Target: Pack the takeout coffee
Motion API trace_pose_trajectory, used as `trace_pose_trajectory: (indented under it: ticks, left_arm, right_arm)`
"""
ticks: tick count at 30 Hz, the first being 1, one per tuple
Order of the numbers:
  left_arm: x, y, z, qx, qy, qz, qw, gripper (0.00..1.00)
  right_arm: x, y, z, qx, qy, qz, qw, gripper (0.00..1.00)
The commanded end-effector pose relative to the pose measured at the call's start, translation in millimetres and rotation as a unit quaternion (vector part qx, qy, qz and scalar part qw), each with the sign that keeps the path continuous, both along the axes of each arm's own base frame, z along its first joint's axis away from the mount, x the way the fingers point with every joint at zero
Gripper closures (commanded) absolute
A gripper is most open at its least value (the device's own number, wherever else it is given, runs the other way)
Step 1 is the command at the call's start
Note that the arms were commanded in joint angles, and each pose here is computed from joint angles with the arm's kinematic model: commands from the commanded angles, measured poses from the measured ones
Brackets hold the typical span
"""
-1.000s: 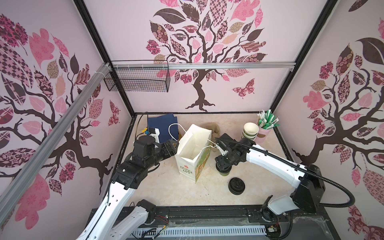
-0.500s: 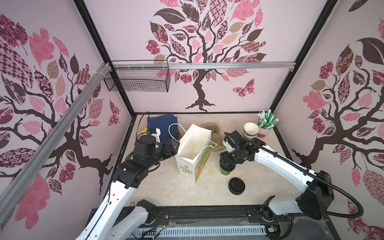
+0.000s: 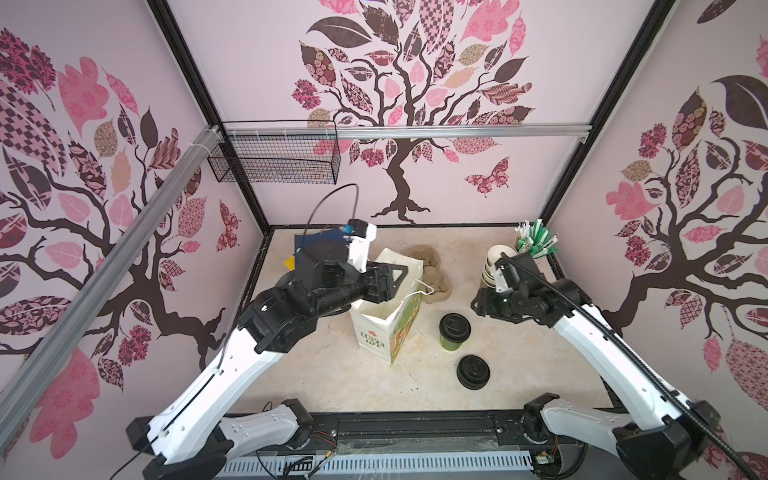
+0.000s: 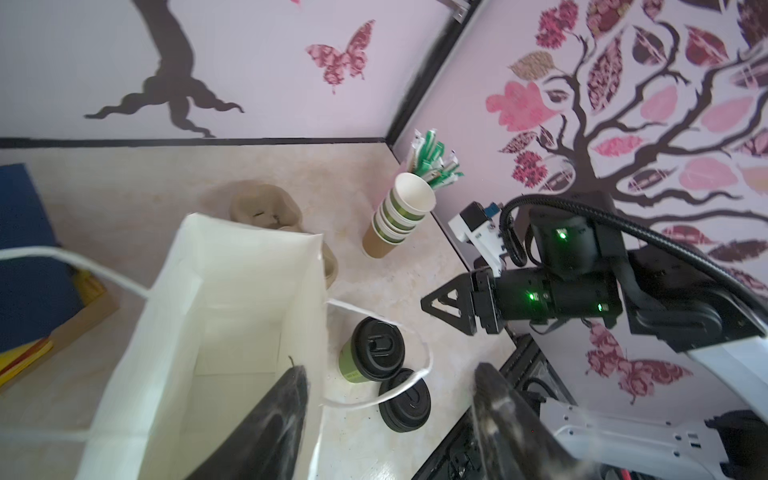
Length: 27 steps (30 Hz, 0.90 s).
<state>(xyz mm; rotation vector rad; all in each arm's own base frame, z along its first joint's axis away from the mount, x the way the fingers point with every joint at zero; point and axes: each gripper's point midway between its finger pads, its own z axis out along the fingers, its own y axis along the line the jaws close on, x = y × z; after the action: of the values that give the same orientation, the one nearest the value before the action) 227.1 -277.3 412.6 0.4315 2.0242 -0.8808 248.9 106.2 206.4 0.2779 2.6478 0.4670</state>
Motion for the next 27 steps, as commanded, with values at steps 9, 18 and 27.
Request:
trace_pose_trajectory:
  ticks: [9,18,27]
  left_arm:
    - [4,-119,-101,0.191,0.033,-0.1,0.976,0.38]
    - [37,-131,-169,0.28,0.068,-0.095,0.953,0.39]
    - [46,-140,-194,0.295,0.078,-0.096,0.948,0.43]
  right_arm:
    - [-32,-5,-33,0.088,0.063,-0.054,0.993,0.45]
    - [-29,-19,-37,0.155,0.058,-0.065,0.984,0.47]
    - [-32,6,-49,0.222,0.08,-0.027,0.971,0.44]
